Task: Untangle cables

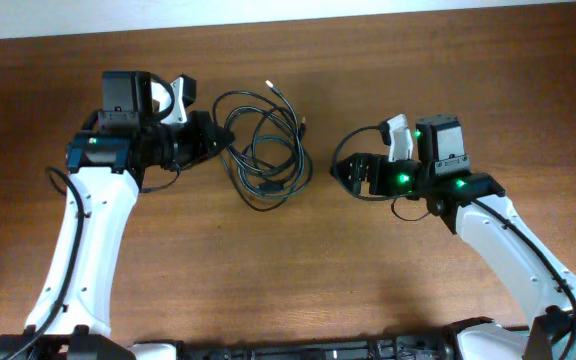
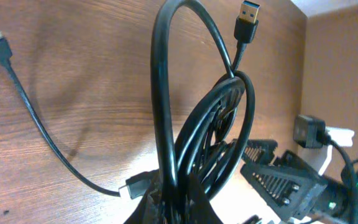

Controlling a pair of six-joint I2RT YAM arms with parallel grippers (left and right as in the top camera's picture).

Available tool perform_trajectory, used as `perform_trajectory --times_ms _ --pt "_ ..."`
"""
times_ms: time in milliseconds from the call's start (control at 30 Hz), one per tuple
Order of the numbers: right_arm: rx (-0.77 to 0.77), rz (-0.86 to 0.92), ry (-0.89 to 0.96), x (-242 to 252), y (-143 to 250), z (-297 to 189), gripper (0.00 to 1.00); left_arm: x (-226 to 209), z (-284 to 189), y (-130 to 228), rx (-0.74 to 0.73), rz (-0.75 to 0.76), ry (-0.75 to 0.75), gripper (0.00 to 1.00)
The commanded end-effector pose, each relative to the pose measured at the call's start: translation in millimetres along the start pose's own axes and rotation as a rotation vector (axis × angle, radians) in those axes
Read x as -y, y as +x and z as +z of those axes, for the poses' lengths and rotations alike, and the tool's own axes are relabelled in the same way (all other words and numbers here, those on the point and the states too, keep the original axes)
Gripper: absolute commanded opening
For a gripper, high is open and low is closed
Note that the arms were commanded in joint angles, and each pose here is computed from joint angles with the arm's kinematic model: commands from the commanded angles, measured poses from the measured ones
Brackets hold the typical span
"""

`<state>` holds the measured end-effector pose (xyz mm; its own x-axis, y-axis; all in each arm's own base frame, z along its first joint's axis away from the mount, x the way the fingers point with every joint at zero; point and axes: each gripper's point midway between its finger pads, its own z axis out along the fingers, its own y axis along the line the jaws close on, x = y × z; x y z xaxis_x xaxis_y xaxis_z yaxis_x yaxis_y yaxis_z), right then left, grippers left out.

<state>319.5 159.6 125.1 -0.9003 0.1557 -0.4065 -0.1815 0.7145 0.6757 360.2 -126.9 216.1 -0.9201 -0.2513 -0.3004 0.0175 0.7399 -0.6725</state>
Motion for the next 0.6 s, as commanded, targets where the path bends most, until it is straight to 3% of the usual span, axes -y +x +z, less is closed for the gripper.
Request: perform_trajectory --times_ms 0,67,100,133,200,267,433,500,567 --pt "-0.022 -0.139 -0.242 -51 3 -4 0.99 41 -7 11 -0.028 0.212 0.151 0.0" --pt "0.004 -0.195 -0.249 -62 0 1 1.0 62 -5 20 -0.059 0.246 0.235 0.0" --pt "0.012 -0.194 -0.203 -57 -1 6 0.92 85 -11 23 -0.07 0.288 0.363 0.0" --pt "0.033 -0.172 -0.074 -39 -2 14 0.92 101 -18 22 -0.064 0.332 0.456 0.0" --pt "0.065 0.011 0.269 23 2 12 0.93 107 -21 13 -0.046 0.292 0.482 0.0" --pt "0.06 0.036 0.41 48 9 4 0.97 115 -33 7 -0.024 0.332 0.56 0.0" --pt "0.073 0.064 0.497 68 8 -8 0.99 71 -60 -34 0.101 0.216 0.491 0.0" --pt "0.116 0.26 0.606 112 6 -40 0.99 51 -74 -47 0.146 0.164 0.474 0.0" --pt "0.135 0.346 0.587 134 2 -63 0.99 39 -82 -54 0.174 0.136 0.454 0.0"
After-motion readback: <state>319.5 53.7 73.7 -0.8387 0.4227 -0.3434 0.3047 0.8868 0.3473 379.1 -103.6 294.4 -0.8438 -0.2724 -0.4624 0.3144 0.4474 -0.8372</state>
